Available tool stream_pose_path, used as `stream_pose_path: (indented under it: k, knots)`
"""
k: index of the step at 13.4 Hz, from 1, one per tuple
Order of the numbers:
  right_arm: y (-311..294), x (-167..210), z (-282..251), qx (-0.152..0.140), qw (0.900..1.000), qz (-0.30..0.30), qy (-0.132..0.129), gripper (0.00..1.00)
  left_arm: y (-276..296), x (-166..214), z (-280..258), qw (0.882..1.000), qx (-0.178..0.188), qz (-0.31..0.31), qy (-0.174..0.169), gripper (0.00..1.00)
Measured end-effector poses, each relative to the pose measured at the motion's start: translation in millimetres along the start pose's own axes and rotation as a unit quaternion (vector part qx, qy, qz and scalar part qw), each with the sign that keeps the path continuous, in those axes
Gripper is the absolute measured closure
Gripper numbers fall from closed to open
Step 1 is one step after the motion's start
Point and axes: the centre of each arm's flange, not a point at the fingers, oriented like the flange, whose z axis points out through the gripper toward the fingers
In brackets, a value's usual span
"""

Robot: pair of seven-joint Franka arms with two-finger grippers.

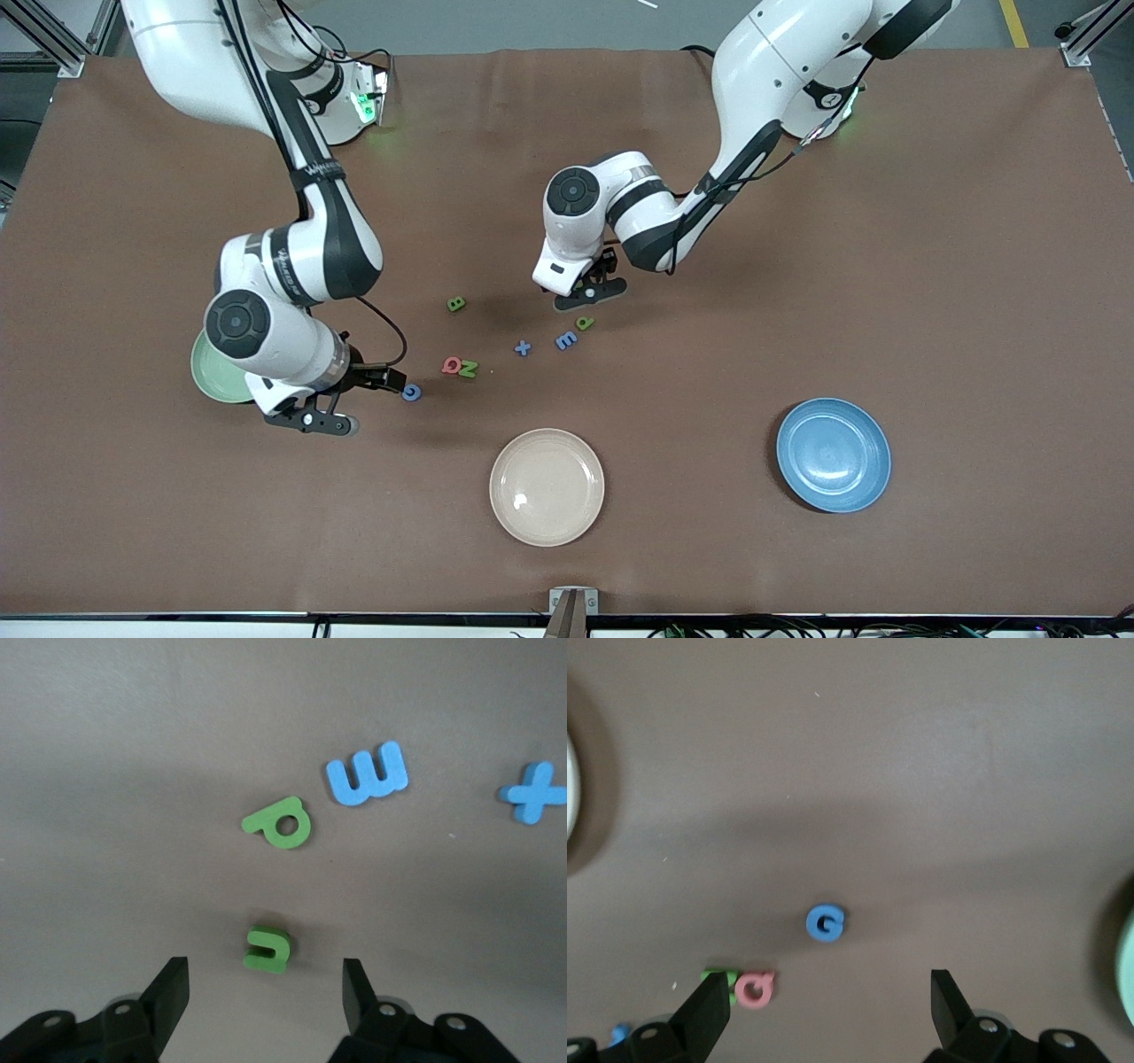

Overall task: Sort upper and lower case letters into plates
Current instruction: 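Reach the right gripper to the blue G while the left reaches the u, then grasp the blue G with the right gripper while the left lifts the u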

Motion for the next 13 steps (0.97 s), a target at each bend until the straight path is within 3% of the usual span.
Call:
stream_pose_path:
  k: [5,8,9,11,12,13]
  knots:
    - [0.1,12.0,74.0,-0.003,0.999,0.002,0.032,0.00,-0.1,3.6,19.0,1.000,0.002,0.019,0.016,0.28]
    - [-10.0,3.8,102.8,-0.001,1.000,0.004,0.016,0.02,0.8,-2.8,33.3,1.000,0.005,0.024,0.008,0.38]
    - [-14.0,0.4,108.4,-0.002,1.000,0.003,0.011,0.07,1.7,-5.6,35.1,1.000,0.006,0.026,0.007,0.38]
    - [-20.4,-7.5,115.8,-0.008,1.000,-0.001,-0.006,0.08,4.5,-7.0,33.0,1.000,0.002,0.026,0.009,0.55]
    - [-22.3,-12.3,118.6,-0.013,1.000,-0.003,-0.021,0.13,4.5,-7.0,33.0,1.000,0.002,0.022,0.009,0.55]
    - [-22.6,-15.6,120.7,-0.017,0.999,-0.003,-0.033,0.13,5.2,-6.2,31.9,1.000,0.000,0.017,0.009,0.64]
